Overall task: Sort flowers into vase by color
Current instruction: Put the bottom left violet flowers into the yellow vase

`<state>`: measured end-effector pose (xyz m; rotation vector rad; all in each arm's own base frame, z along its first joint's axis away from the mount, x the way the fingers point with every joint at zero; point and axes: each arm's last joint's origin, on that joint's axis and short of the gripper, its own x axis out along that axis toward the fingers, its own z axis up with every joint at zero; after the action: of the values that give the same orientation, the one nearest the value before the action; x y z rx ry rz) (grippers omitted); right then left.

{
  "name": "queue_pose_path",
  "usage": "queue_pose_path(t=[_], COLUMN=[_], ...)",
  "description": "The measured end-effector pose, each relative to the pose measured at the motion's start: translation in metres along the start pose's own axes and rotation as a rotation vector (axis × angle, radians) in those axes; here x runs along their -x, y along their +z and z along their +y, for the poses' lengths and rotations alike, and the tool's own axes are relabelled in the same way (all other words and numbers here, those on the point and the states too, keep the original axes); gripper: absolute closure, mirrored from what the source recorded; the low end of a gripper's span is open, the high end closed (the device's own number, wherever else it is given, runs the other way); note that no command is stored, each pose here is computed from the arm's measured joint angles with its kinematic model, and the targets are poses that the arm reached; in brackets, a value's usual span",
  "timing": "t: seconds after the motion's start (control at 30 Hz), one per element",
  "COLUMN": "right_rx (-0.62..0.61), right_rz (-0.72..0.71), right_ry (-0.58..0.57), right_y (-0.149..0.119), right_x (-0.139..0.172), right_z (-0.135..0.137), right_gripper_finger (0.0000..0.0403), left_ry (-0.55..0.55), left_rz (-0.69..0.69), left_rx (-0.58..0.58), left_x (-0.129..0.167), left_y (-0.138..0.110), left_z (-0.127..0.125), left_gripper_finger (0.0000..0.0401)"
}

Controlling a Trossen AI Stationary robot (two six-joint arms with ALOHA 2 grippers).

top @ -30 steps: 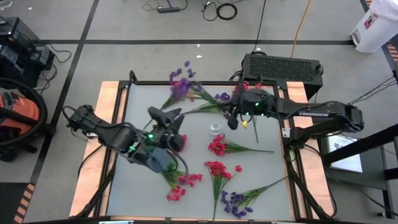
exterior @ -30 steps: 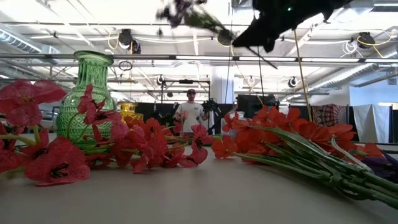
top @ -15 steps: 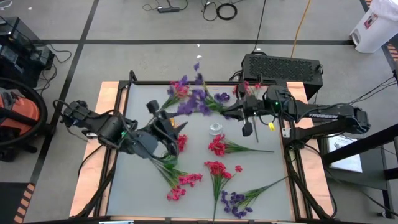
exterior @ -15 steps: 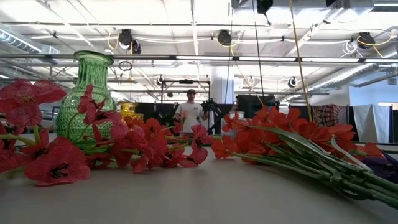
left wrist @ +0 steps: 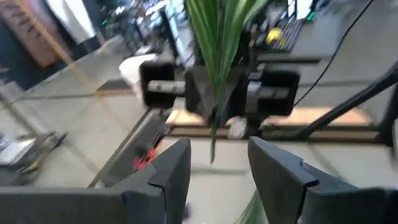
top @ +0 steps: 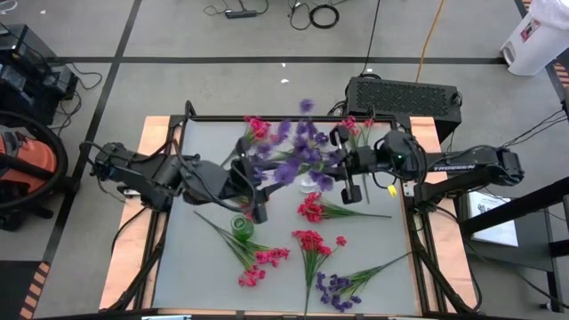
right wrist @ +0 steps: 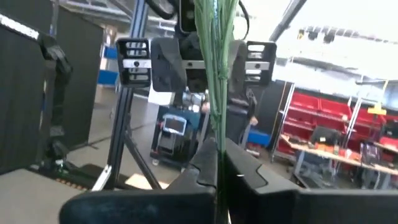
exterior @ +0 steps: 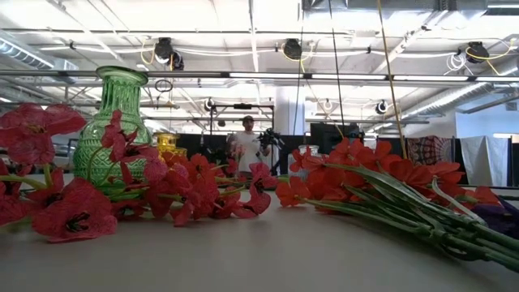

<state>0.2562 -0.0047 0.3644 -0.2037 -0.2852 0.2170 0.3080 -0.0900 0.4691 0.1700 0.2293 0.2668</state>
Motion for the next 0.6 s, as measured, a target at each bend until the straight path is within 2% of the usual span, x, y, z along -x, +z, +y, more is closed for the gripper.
queue_pose_path(t=[0.3, 0.6], right_rx=[-0.020, -0.029], right_rz=[-0.019, -0.048], right_ry=[0.016, 0.026], right_y=[-0.003, -0.003], right_x=[-0.006, -0.010], right_z=[0.004, 0.007], right_gripper_finger=[0.0402, 0.0402], left_ry=[-0.165, -0.215], left_rz=[-0.175, -0.192], left_rx=[0.016, 0.017], left_x=[-0.017, -0.044], left_y=[0.014, 0.007], left_z=[0.008, 0.009], left_gripper_finger=[0.0234, 0.0234])
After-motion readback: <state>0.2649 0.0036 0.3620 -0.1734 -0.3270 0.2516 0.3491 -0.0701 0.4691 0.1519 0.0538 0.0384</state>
